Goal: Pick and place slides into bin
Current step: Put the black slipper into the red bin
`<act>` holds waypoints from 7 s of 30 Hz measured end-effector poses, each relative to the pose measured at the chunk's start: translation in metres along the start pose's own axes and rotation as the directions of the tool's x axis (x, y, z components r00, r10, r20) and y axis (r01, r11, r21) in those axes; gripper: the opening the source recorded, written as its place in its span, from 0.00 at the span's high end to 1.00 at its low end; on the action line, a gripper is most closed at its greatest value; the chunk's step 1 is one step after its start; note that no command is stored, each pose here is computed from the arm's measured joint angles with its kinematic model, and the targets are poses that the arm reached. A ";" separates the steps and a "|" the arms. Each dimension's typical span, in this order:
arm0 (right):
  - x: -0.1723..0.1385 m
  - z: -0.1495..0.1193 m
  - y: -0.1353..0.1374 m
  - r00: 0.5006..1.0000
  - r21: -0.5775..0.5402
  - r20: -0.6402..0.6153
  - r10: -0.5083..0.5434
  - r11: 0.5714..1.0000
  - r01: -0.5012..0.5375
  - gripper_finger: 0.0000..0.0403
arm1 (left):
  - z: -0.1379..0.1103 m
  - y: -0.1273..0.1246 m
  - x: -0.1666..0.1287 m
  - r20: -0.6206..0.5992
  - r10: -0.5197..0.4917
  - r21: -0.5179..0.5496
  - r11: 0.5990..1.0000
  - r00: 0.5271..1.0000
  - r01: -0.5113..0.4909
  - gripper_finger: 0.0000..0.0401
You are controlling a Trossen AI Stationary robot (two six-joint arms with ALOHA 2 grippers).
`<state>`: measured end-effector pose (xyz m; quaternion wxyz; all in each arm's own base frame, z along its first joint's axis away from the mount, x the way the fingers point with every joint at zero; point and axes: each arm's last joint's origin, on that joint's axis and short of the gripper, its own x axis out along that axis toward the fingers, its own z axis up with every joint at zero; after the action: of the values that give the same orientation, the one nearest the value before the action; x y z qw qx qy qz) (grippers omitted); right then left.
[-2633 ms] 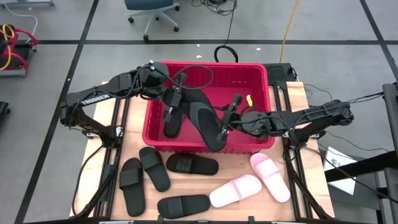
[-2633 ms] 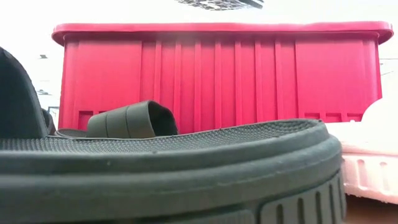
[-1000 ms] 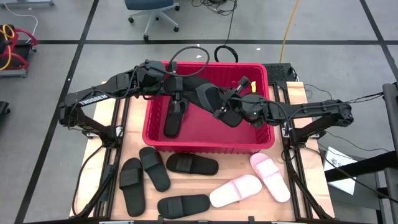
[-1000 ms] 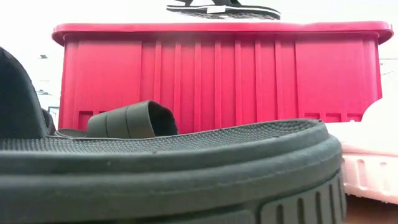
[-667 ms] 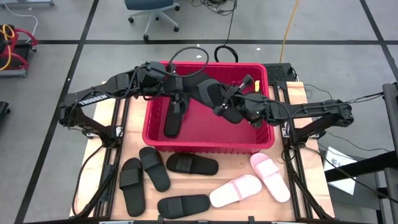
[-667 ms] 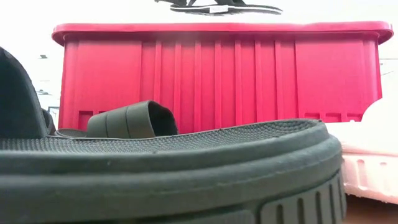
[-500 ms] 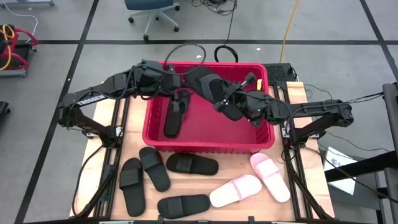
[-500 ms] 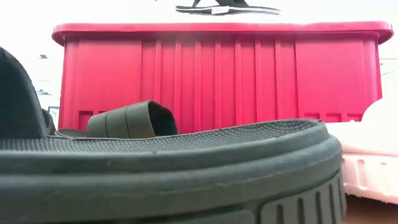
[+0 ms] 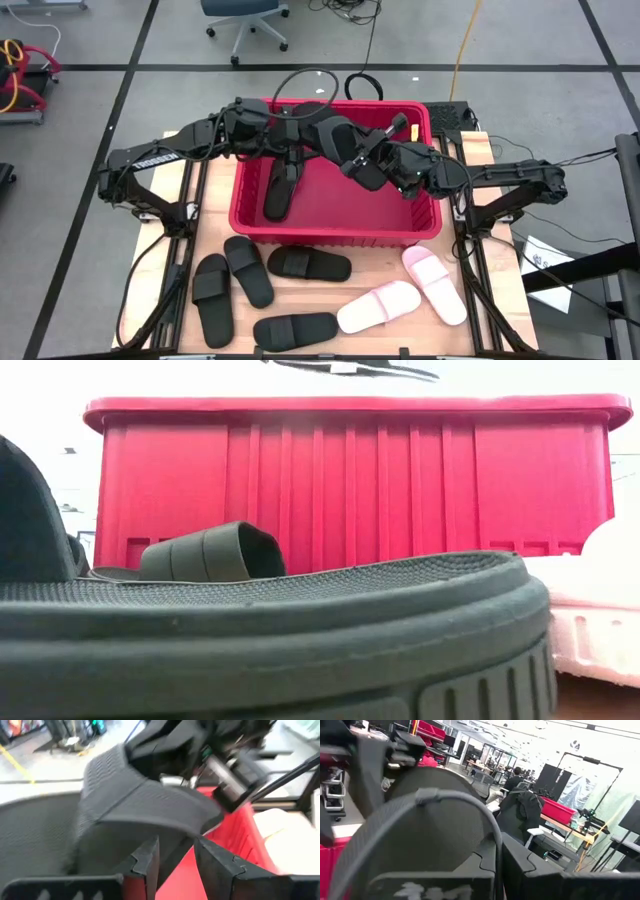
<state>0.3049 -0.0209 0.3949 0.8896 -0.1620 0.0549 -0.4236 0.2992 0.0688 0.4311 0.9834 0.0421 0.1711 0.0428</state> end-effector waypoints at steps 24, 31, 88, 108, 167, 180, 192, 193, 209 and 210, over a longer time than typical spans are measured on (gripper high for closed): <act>0.000 -0.005 0.002 1.000 -0.020 -0.008 -0.002 1.000 0.002 1.00 | 0.005 0.006 0.021 0.106 -0.024 -0.145 0.989 0.994 0.039 0.69; 0.000 -0.019 0.008 1.000 -0.009 -0.028 0.006 1.000 -0.006 1.00 | 0.009 0.006 0.020 0.141 -0.020 -0.151 0.988 0.990 0.041 0.70; -0.002 -0.019 0.007 1.000 -0.052 0.002 0.002 0.999 -0.002 1.00 | 0.003 0.007 0.020 0.082 -0.005 -0.056 0.998 0.997 0.009 0.86; -0.002 -0.019 0.007 1.000 -0.046 0.003 0.004 0.999 -0.004 1.00 | 0.010 0.011 0.019 0.160 0.014 -0.158 0.987 0.987 0.012 0.81; -0.069 0.014 -0.014 0.995 -0.076 -0.008 -0.097 0.992 0.096 0.62 | -0.066 0.072 0.036 -0.260 -0.278 -0.166 0.956 0.925 0.241 1.00; -0.078 0.016 -0.018 0.998 -0.081 -0.005 -0.068 0.994 0.068 0.62 | -0.115 0.081 0.093 -0.377 -0.384 -0.201 0.922 0.843 0.330 1.00; -0.078 0.016 -0.018 0.998 -0.080 -0.004 -0.068 0.994 0.068 0.62 | -0.144 0.090 0.120 -0.431 -0.405 -0.207 0.914 0.807 0.348 1.00; -0.078 0.016 -0.018 0.998 -0.080 -0.004 -0.068 0.994 0.068 0.62 | -0.146 0.090 0.121 -0.434 -0.406 -0.210 0.914 0.805 0.347 1.00; -0.078 0.016 -0.018 0.998 -0.076 -0.003 -0.069 0.995 0.069 0.62 | -0.176 0.101 0.130 -0.551 -0.374 -0.241 0.927 0.746 0.287 1.00; -0.078 0.016 -0.018 0.998 -0.076 -0.003 -0.069 0.995 0.069 0.62 | -0.177 0.102 0.131 -0.560 -0.363 -0.233 0.931 0.745 0.279 1.00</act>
<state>0.2460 0.0323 0.4127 0.8674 -0.1965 0.0679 -0.4520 0.3550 0.1947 0.2314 0.8727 -0.0698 0.4716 -0.1051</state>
